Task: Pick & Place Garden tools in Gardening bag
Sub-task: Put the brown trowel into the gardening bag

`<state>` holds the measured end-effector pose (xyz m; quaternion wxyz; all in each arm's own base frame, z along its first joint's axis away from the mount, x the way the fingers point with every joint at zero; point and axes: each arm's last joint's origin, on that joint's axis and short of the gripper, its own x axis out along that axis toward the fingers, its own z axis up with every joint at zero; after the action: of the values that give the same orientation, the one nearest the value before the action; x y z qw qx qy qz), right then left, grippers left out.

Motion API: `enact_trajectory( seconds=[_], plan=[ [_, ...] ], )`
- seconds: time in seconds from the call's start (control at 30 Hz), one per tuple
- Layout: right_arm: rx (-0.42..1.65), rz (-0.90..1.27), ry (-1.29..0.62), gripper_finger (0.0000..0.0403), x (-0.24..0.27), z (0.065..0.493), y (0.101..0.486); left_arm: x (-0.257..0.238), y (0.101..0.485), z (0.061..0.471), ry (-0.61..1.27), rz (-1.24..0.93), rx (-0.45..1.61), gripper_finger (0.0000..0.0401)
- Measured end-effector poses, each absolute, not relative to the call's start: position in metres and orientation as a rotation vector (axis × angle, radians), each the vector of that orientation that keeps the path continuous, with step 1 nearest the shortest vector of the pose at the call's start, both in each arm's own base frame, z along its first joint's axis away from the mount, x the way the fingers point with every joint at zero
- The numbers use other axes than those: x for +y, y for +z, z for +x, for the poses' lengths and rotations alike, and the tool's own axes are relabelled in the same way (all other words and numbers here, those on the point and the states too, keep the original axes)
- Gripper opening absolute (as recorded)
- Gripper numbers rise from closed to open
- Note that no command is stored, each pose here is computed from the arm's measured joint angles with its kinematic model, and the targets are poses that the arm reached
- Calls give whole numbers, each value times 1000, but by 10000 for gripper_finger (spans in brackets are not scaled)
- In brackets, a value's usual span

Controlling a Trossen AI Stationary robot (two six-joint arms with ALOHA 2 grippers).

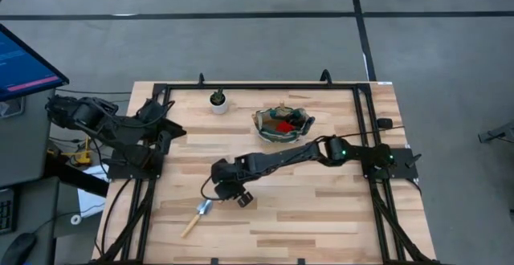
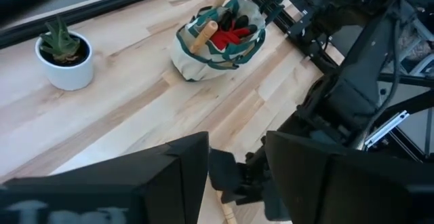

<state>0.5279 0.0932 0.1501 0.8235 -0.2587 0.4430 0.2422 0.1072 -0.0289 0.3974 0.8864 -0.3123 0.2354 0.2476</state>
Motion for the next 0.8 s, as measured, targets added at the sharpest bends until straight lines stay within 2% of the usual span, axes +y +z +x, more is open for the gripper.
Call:
enact_trajectory(
  seconds=[0.8],
  plan=[
    [992, -542, 510, 141, 85, 527, 137, -29, 397, 107, 501, -651, 501, 136]
  ],
)
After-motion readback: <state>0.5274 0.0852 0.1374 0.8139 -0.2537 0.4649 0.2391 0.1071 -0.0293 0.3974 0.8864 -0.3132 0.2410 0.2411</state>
